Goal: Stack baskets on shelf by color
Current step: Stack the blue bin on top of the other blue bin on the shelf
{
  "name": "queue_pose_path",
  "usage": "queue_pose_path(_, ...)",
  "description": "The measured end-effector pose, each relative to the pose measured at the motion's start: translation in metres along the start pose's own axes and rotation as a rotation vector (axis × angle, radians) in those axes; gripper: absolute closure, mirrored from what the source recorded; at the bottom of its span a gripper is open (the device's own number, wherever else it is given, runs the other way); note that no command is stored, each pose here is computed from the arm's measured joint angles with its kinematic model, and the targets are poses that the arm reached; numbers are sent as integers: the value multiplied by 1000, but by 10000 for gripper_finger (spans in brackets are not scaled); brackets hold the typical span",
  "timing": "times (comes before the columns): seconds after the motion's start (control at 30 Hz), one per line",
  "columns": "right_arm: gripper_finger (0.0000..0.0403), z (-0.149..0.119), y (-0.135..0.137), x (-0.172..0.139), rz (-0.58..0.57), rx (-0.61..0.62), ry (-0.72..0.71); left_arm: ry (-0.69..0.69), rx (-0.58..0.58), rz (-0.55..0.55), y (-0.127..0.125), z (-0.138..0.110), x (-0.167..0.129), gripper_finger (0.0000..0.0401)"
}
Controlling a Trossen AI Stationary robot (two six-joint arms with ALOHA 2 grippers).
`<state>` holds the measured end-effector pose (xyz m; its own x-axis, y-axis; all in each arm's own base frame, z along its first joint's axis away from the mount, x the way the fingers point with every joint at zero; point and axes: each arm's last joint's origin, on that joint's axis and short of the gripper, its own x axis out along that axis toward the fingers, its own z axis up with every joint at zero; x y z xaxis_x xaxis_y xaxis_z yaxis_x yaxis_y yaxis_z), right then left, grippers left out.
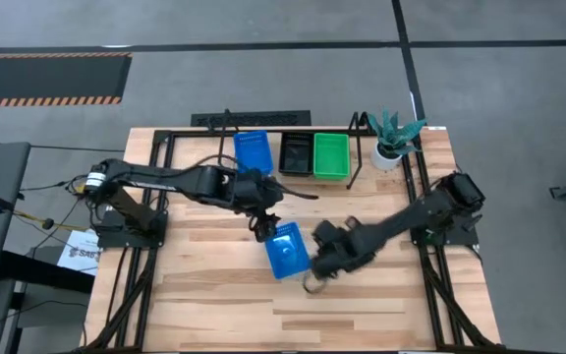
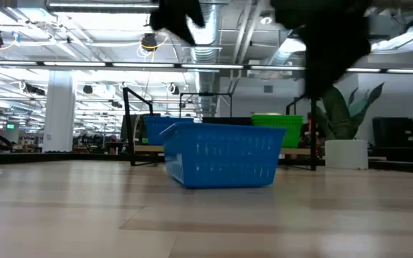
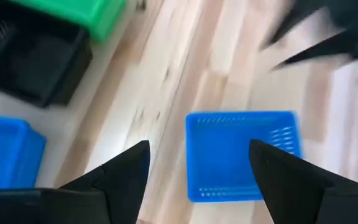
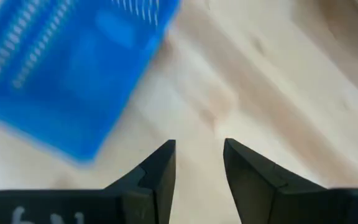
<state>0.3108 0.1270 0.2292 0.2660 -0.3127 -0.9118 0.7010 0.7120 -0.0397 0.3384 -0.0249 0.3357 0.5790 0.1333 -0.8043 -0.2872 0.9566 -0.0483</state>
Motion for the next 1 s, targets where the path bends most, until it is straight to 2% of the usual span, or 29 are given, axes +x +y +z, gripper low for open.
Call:
queue_pose_path(0.07,244,-19,2,-12,-29,18,28,38,-23,7,5,-11,21,140)
queue_pose_path(0.17,244,-51,3,-26,-77,49,44,77,-64,-59,18,-30,54,140)
queue_pose_path(0.23,244,-72,3,-36,-95,85,44,81,-92,-60,30,-42,72,140)
queue_pose_path(0.33,244,-98,4,-44,-85,168,33,50,-126,-61,46,-53,91,140)
queue_pose_path(0.43,244,-116,4,-49,-78,251,28,51,-153,-115,57,-60,101,140)
queue_pose_path(0.67,244,-134,2,-54,-74,372,36,38,-48,-192,50,-69,107,140)
queue_pose_path(1.0,244,-134,3,-53,-62,406,40,40,-7,-128,48,-79,113,140)
